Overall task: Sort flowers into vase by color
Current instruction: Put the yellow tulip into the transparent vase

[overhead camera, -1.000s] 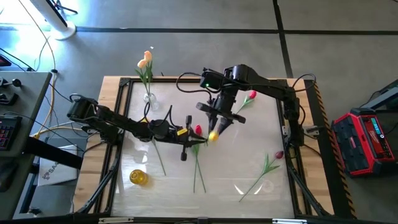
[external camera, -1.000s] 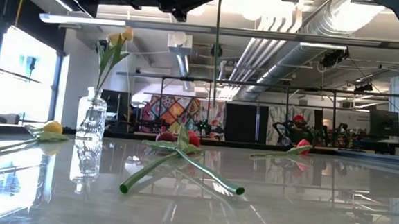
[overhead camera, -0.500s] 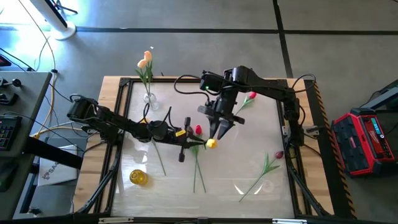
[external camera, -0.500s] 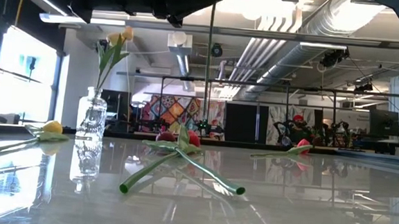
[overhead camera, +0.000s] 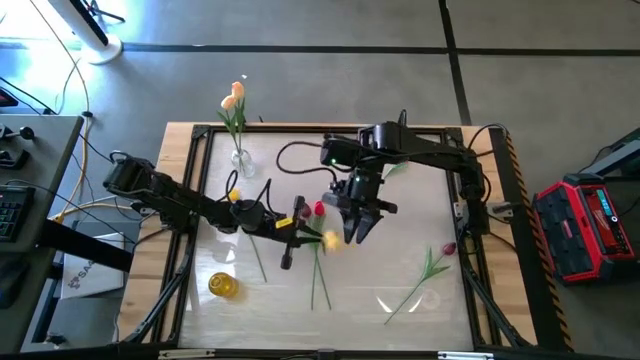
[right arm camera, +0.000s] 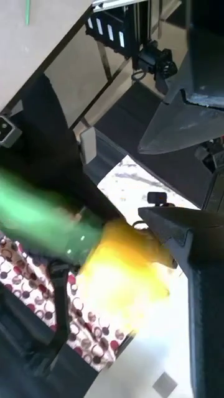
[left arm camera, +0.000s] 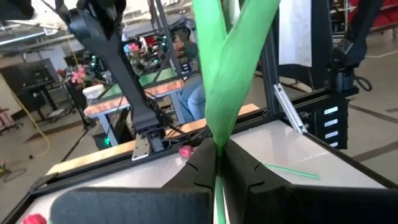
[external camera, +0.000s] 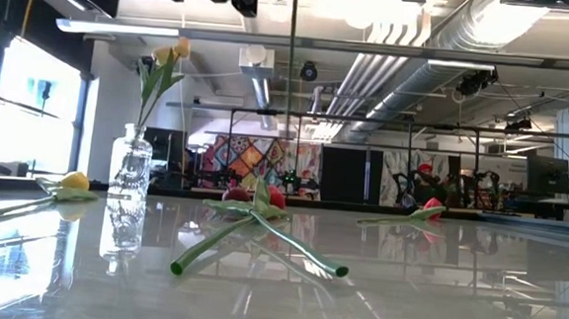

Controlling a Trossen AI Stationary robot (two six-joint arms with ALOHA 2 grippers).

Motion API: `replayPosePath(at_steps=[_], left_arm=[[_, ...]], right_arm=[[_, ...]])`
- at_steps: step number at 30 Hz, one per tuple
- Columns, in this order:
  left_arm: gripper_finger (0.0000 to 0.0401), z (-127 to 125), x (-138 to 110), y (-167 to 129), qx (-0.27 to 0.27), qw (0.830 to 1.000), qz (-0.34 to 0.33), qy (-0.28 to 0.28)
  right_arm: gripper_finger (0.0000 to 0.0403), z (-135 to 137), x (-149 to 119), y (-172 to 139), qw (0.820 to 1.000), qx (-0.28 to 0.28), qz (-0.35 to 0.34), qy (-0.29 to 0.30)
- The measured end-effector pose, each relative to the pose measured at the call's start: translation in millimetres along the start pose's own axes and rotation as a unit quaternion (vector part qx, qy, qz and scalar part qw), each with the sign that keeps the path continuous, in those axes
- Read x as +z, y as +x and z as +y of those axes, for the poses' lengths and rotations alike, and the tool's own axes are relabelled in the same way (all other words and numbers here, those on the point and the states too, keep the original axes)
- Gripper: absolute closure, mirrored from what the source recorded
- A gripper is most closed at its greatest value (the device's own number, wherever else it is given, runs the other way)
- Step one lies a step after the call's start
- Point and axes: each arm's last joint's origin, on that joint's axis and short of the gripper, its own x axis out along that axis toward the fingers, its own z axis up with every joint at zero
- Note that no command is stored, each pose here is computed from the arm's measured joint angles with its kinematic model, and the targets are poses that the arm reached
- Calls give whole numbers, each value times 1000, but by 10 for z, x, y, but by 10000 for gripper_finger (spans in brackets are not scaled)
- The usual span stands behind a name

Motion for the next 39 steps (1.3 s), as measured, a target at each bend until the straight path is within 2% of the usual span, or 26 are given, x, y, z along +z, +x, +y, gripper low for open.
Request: replayPosePath(at_steps=[5,11,15,20,26,32,35,39], left_arm=[[401,-79,100,-55,-7,1000,-3,16],[401,-126,244,-157,11,999,2,30],[401,-121,343,-239,12,1000,2,27],[401,-134,426,-339,28,999,20,28],[401,-187,530,-492,39,998,43,29],[401,-275,706,-716,37,998,42,16],[401,-324,809,-842,33,999,31,-3],[401,-405,940,-1013,10,999,9,-29]], right_arm=[[265,19,-122,122,1000,-13,11,5],[265,27,-300,225,999,-30,7,-23],[265,26,-354,313,996,-51,-12,-66],[265,-27,-336,496,982,-100,-34,-155],[265,-168,-232,772,958,-155,-7,-242],[265,-325,-127,1011,919,-218,8,-329],[265,-381,-81,1092,897,-252,0,-363],[265,-422,5,1106,867,-311,-48,-386]])
